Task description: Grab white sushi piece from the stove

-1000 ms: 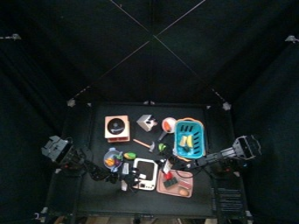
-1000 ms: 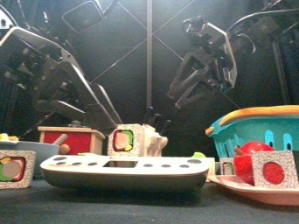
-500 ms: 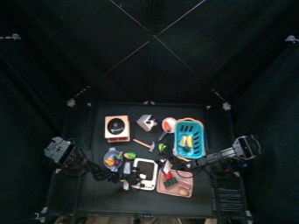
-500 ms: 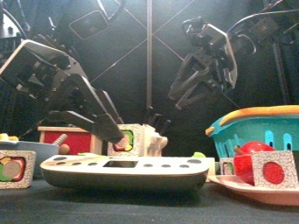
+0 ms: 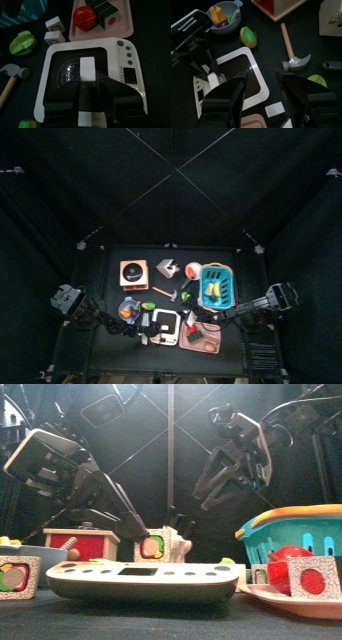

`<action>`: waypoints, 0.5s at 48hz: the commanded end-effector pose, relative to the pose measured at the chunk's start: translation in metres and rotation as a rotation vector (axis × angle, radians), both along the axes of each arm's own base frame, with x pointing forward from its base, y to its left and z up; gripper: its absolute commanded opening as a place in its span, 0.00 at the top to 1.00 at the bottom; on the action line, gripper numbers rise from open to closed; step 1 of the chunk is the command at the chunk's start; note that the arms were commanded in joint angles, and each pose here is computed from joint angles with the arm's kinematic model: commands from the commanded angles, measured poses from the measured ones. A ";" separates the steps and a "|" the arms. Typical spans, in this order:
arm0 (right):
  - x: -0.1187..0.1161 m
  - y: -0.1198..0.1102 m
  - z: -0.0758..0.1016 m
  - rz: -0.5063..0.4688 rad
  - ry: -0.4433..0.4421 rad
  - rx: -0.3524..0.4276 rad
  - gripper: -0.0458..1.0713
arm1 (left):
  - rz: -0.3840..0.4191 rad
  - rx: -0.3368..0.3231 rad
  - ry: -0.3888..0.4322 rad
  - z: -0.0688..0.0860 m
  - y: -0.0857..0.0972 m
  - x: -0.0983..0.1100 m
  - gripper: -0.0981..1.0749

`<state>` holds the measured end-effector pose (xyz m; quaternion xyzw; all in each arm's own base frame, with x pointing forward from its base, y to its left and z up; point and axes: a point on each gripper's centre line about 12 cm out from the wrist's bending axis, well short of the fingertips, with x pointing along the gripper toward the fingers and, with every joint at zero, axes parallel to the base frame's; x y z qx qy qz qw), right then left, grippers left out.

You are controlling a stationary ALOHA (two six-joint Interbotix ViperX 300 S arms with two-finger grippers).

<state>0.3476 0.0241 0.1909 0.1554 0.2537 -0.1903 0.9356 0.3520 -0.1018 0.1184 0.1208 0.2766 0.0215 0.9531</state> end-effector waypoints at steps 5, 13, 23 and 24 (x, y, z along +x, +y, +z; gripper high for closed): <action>0.001 0.001 0.008 0.004 -0.023 0.001 0.21 | 0.015 -0.030 -0.059 0.021 -0.002 -0.001 0.40; 0.001 0.000 0.008 0.001 -0.023 0.002 0.21 | 0.025 -0.033 -0.060 0.021 -0.001 -0.002 0.40; 0.001 0.000 0.007 0.002 -0.021 0.002 0.21 | 0.025 -0.034 -0.060 0.022 -0.001 -0.002 0.40; 0.001 0.000 0.007 0.002 -0.021 0.002 0.21 | 0.026 -0.035 -0.059 0.021 -0.001 -0.003 0.40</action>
